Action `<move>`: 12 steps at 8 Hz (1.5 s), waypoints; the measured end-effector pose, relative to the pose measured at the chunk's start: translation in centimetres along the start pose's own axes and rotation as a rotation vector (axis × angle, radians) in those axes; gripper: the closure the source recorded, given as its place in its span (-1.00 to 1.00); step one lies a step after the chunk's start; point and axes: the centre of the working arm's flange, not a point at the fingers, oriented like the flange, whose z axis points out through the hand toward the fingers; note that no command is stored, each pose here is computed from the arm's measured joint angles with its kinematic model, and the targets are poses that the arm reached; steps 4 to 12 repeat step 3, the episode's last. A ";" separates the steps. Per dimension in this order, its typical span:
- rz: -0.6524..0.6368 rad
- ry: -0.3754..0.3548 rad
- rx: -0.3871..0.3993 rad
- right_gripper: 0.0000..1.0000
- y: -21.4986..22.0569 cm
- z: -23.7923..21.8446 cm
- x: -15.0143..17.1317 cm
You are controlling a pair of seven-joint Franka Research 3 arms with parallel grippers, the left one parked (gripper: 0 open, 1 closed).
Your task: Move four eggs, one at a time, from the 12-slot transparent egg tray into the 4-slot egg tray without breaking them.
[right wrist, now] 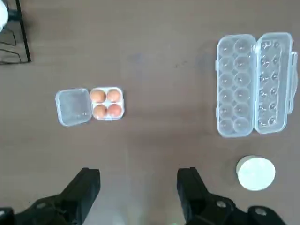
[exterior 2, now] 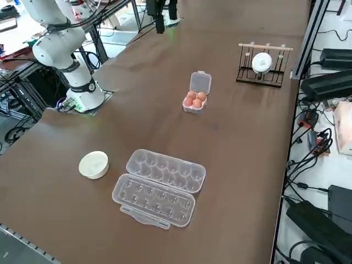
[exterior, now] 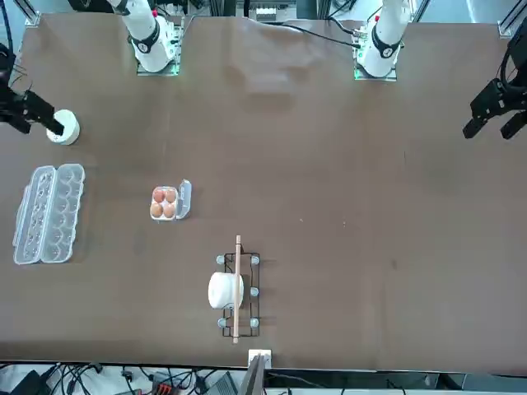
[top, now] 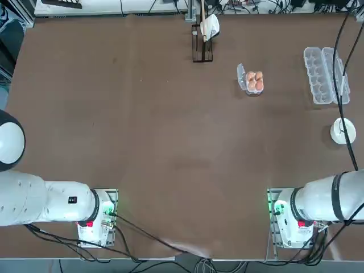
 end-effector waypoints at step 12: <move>-0.029 -0.014 -0.017 -1.00 -0.2 0.5 0.0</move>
